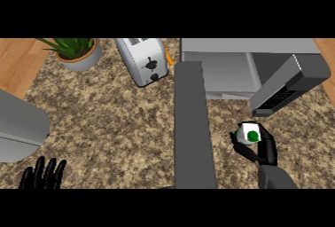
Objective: Pick up the milk, place it into the microwave and close the microwave
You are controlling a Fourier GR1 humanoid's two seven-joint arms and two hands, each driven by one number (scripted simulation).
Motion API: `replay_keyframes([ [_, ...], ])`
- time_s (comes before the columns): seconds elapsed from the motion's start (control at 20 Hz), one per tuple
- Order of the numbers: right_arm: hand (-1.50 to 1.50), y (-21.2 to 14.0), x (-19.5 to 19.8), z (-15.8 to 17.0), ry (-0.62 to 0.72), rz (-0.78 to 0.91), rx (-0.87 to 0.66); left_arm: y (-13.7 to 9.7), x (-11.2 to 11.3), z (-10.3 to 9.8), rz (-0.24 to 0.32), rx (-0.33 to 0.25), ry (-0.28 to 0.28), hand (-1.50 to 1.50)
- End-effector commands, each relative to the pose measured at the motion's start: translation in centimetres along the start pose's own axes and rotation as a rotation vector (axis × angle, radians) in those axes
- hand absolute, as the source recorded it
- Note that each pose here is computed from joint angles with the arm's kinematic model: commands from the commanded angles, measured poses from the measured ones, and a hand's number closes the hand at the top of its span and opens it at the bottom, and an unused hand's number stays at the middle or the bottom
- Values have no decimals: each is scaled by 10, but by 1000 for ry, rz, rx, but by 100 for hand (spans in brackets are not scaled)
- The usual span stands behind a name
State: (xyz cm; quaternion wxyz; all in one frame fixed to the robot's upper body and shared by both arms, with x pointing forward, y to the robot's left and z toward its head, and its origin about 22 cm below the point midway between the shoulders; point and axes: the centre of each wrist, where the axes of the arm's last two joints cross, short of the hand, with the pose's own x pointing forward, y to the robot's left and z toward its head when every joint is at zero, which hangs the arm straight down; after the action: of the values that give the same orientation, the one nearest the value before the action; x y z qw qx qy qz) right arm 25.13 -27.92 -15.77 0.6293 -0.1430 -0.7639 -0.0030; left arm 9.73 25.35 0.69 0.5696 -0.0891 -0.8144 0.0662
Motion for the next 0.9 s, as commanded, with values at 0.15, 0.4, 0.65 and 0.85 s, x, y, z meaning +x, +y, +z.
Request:
replay_keyframes([
  [0.15,150,6,0,-4,-107,43,-85,15,0,8,8,1,-3,-150],
  [0.4,150,16,7,-13,-170,-65,-82,-2,-9,17,10,-2,6,-150],
  [0.65,150,26,14,-33,-185,-75,-86,21,-11,10,19,8,5,-150],
  [0.85,150,9,8,-24,-180,-70,-84,19,11,5,29,-17,4,-150],
])
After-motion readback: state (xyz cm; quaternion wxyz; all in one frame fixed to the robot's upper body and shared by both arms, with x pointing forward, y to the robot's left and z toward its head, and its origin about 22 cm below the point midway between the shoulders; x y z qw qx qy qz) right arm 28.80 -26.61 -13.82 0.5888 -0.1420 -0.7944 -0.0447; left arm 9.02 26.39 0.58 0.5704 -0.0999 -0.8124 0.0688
